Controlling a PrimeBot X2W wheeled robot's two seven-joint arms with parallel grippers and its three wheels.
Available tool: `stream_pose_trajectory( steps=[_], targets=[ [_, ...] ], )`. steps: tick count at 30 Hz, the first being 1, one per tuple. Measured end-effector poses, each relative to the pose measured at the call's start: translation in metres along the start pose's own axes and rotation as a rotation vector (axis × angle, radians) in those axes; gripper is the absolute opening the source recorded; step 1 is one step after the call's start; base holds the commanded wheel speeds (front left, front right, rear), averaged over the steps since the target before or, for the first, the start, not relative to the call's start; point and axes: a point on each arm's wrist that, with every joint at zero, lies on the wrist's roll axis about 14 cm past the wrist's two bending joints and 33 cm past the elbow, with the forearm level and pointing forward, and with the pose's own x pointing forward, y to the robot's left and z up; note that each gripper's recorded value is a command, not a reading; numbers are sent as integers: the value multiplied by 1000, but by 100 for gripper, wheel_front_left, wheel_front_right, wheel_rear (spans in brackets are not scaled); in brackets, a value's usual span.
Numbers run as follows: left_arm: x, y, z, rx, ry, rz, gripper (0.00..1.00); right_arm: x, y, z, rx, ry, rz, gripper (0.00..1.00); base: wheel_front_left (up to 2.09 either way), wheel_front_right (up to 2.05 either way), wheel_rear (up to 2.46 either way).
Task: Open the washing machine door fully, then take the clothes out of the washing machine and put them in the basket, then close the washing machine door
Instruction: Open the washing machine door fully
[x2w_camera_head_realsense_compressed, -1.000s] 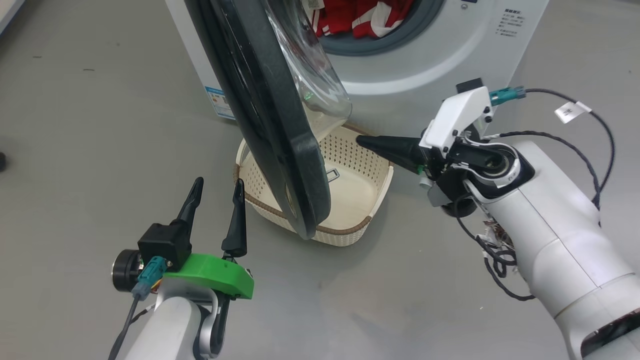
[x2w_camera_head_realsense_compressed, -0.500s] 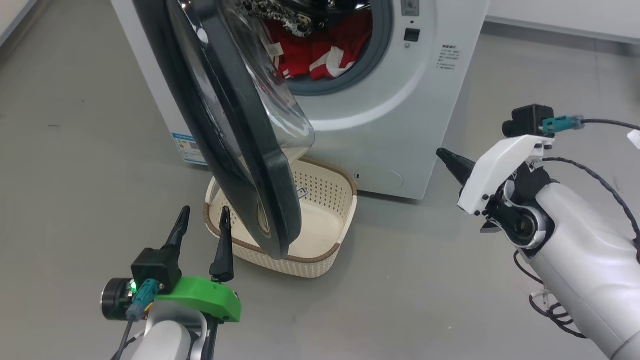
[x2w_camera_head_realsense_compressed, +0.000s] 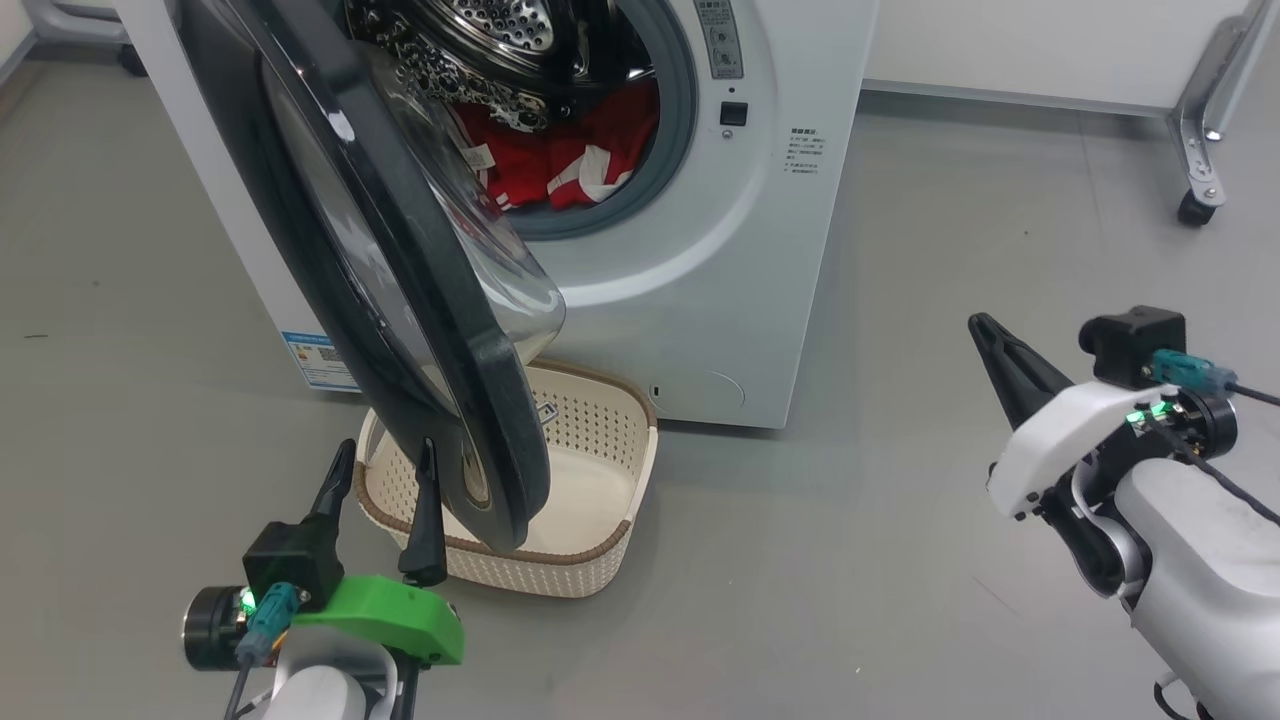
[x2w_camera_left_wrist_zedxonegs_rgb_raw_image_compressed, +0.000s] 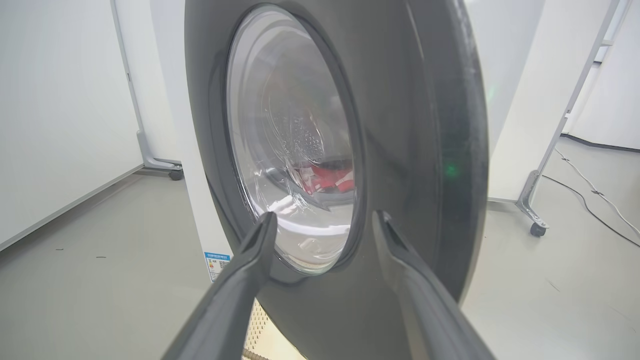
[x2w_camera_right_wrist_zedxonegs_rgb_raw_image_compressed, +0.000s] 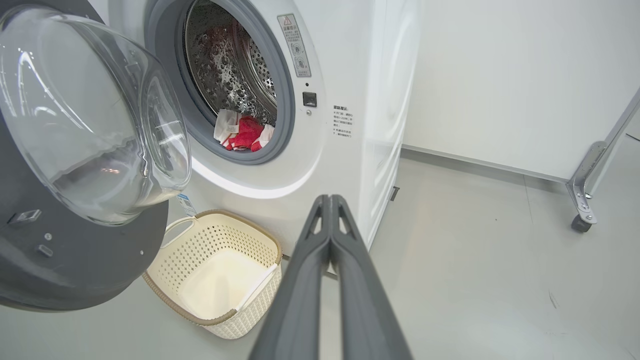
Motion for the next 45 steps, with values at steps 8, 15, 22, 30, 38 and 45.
stream_pose_trajectory(
  steps=[8,15,22,30,38,45],
  targets=[
    [-1,0,2,-2,-6,2,100,-30,-30,-15,13,-65,-174,0,0,0,0],
    [-4,7,-1,-2,-2,20,100,-48,-31,-34,50,-41,-214,100,0,0,0],
    [-5,9,-5,1,9,27,100,-59,-37,-3,16,-154,-244,100,0,0,0],
    [-4,6,-9,1,20,17,100,-79,-45,-9,29,-181,-304,100,0,0,0],
    [-4,5,-10,0,24,14,100,-93,-55,-15,65,-202,-376,100,0,0,0],
    [-4,4,-12,0,28,12,100,-98,-45,-25,62,-192,-371,100,0,0,0]
  ],
)
